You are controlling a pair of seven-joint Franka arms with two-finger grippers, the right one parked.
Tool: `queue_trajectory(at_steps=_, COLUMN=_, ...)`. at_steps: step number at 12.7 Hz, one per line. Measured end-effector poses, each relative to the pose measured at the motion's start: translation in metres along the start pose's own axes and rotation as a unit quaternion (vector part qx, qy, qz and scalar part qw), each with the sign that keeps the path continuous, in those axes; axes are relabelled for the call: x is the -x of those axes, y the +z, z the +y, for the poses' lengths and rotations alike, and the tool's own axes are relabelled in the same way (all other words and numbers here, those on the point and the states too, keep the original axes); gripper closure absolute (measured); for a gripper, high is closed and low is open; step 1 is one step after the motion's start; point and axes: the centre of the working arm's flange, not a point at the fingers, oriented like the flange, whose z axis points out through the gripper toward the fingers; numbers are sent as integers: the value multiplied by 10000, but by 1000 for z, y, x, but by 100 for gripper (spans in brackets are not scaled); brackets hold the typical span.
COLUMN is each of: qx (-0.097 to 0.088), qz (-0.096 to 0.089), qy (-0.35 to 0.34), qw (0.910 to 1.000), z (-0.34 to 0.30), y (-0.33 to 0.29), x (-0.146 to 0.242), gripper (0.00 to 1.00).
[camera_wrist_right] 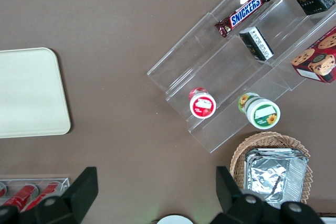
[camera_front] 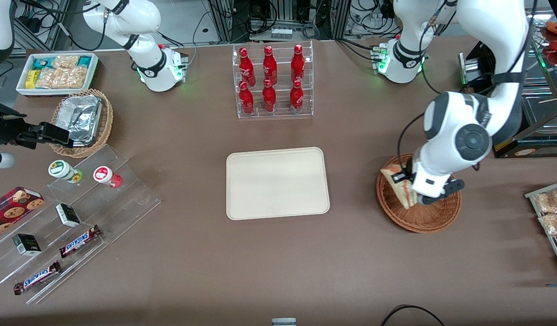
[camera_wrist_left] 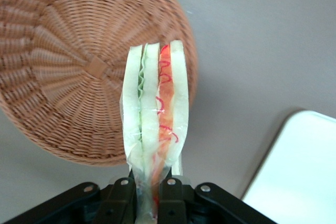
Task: Place sandwich from basket to tray
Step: 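Lift the sandwich out of the basket and carry it over the cream tray, then lower the held sandwich onto the cream tray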
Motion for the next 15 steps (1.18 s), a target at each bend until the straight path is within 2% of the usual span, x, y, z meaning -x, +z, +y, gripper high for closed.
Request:
queue_trajectory(at_steps=6, qx=-24, qz=72, qy=833, qw=9965, z=96, y=8, x=54, gripper=85)
queue_trajectory(at_steps=11, qx=158, qz=81, qy=1018, qw=9946, z=183, y=25, x=82, gripper=85)
queue_trajectory(at_steps=15, qx=137, qz=87, qy=1394, qw=9901, z=246, y=53, x=121, gripper=85)
